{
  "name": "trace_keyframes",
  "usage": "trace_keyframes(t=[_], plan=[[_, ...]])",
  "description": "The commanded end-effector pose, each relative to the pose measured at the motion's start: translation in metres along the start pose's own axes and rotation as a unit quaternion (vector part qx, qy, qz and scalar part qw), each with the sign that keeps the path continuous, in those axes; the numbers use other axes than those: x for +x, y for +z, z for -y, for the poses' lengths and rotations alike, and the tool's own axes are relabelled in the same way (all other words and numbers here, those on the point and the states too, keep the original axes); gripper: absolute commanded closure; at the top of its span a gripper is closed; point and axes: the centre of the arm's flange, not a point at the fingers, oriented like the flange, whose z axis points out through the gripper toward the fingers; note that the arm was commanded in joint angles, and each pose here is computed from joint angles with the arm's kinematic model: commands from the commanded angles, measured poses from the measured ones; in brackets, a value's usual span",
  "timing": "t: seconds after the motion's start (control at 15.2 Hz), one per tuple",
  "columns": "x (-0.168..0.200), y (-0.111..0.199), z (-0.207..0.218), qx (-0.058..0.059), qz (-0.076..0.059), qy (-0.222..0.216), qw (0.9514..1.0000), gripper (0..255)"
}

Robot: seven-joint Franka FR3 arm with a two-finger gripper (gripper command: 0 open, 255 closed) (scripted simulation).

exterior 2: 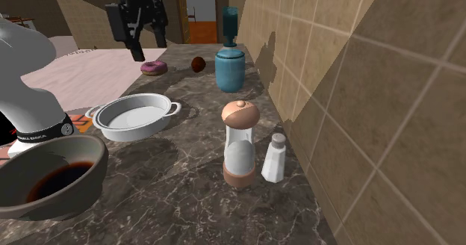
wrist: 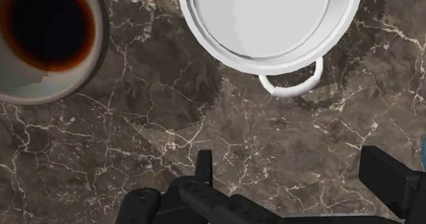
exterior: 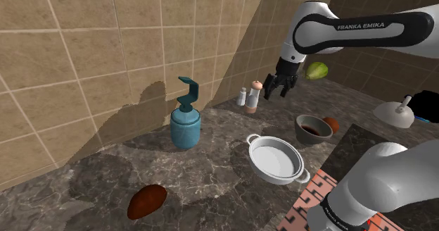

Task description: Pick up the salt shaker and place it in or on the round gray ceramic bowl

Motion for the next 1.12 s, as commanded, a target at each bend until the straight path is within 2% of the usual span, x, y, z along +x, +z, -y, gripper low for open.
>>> trace_keyframes(t=[0.0, 1.06], plan=[[0.020, 0.014, -0.004, -0.005, -0.010, 0.006, 0.9999, 0], [0.183, 0.106, -0.046, -0.041, -0.076, 0.051, 0.9950, 0]])
